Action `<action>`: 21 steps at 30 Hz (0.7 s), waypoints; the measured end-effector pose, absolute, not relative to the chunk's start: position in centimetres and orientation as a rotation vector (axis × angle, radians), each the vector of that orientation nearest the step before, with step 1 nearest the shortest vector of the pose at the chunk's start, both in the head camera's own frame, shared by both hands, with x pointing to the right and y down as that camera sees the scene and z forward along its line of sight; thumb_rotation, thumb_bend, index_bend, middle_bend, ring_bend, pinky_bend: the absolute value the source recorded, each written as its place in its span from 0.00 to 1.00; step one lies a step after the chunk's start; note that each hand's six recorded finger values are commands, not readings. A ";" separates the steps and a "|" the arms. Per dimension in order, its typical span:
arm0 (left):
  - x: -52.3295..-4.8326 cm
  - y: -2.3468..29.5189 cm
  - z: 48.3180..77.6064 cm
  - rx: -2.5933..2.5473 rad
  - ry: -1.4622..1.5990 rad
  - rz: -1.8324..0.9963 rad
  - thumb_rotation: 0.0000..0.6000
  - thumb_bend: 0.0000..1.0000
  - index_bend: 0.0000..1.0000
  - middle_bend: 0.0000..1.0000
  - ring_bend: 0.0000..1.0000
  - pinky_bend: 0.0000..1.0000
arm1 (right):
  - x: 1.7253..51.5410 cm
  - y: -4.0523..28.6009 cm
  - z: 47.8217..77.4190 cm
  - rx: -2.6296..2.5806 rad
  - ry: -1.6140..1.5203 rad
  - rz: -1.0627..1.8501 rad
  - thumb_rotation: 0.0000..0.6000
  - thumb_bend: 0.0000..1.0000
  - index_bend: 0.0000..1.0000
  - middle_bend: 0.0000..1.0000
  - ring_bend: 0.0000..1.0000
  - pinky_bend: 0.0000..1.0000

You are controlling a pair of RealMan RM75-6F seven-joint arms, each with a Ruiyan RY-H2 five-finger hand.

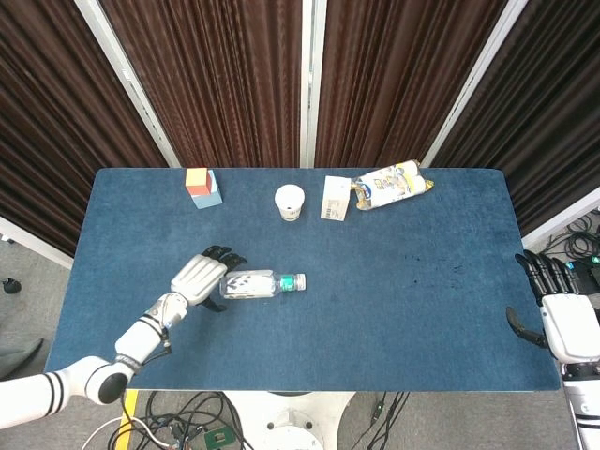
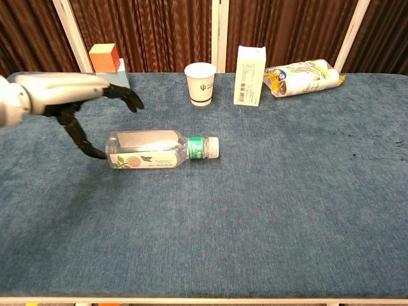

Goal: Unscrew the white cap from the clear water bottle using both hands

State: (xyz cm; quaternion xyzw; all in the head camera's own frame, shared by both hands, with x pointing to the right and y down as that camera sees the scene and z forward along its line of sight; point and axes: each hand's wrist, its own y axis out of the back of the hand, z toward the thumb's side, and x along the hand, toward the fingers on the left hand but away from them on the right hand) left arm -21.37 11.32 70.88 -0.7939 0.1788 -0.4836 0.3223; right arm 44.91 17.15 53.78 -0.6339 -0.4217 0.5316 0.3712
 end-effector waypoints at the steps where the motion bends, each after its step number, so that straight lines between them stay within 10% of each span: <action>1: -21.1 11.3 71.3 -2.090 0.473 -1.279 1.00 0.11 0.16 0.16 0.07 0.13 | 44.9 17.2 53.8 -1.626 -1.082 1.363 1.00 0.34 0.00 0.05 0.00 0.00; 21: -18.8 11.6 75.6 -2.027 0.534 -1.401 1.00 0.14 0.28 0.29 0.23 0.35 | 45.6 17.7 53.9 -1.626 -1.098 1.382 1.00 0.34 0.00 0.05 0.00 0.00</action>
